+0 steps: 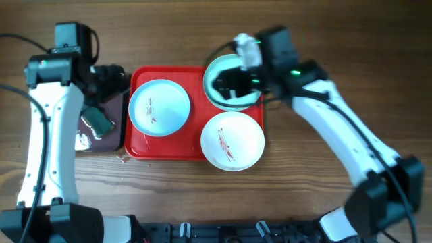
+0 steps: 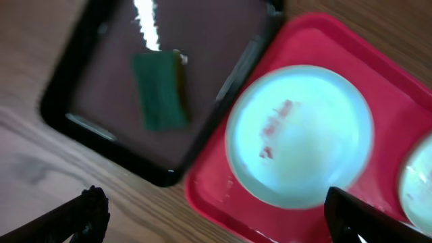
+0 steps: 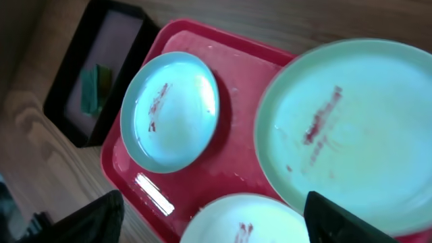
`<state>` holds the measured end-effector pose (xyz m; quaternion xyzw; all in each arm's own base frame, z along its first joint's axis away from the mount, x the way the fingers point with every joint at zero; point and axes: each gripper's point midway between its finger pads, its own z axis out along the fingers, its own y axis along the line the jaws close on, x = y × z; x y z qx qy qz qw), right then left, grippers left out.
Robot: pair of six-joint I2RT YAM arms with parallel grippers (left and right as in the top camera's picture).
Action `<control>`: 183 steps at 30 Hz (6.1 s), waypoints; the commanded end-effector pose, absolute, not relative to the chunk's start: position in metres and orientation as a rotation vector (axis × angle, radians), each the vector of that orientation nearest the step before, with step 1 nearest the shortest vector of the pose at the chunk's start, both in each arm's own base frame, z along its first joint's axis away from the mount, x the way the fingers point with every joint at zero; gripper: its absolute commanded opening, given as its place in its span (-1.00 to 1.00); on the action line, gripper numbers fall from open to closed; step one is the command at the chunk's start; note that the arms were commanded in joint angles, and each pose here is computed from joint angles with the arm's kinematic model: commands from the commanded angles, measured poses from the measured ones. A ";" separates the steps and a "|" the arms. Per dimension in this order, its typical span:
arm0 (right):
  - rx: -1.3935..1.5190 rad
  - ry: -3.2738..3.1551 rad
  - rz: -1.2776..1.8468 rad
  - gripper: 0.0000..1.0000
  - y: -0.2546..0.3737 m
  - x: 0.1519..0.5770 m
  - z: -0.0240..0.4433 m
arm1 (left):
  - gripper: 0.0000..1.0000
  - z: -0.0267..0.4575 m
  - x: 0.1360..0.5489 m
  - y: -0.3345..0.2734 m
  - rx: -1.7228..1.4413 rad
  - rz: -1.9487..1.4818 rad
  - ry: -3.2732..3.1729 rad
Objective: Clean dirty plates on tray and stack at the side
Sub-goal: 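Move left gripper to sponge and right gripper to near-left plate rim, then grasp the green sponge in the water tray with the left gripper, then carry the sponge to the plate held by the right gripper, then scrub the plate surface with the sponge in the left gripper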
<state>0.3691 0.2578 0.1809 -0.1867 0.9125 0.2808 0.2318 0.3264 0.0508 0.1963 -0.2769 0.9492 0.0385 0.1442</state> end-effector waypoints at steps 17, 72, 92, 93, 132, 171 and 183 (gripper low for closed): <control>-0.354 2.626 0.396 -0.28 0.352 0.381 0.055 | 0.97 0.199 0.314 0.097 -0.998 0.226 2.675; -0.399 2.678 0.433 -0.91 0.367 0.380 -0.006 | 0.47 0.021 0.325 0.113 -1.082 0.144 2.813; -0.400 2.687 0.425 -0.91 0.365 0.378 -0.008 | 0.04 0.000 0.326 0.116 -1.086 0.154 2.792; -0.401 2.687 0.425 -0.91 0.365 0.378 -0.008 | 0.04 -0.002 0.326 0.116 -1.085 0.153 2.791; -0.438 2.771 0.672 -0.92 0.355 0.377 -0.005 | -0.92 0.023 0.331 -0.030 -0.345 -0.187 2.933; -0.435 2.768 0.674 -0.91 0.356 0.377 -0.005 | -0.92 -0.004 0.389 -0.049 -0.511 -0.119 2.691; -0.435 2.768 0.675 -0.92 0.356 0.378 -0.005 | -0.92 -0.017 0.345 -0.051 -0.627 -0.112 2.865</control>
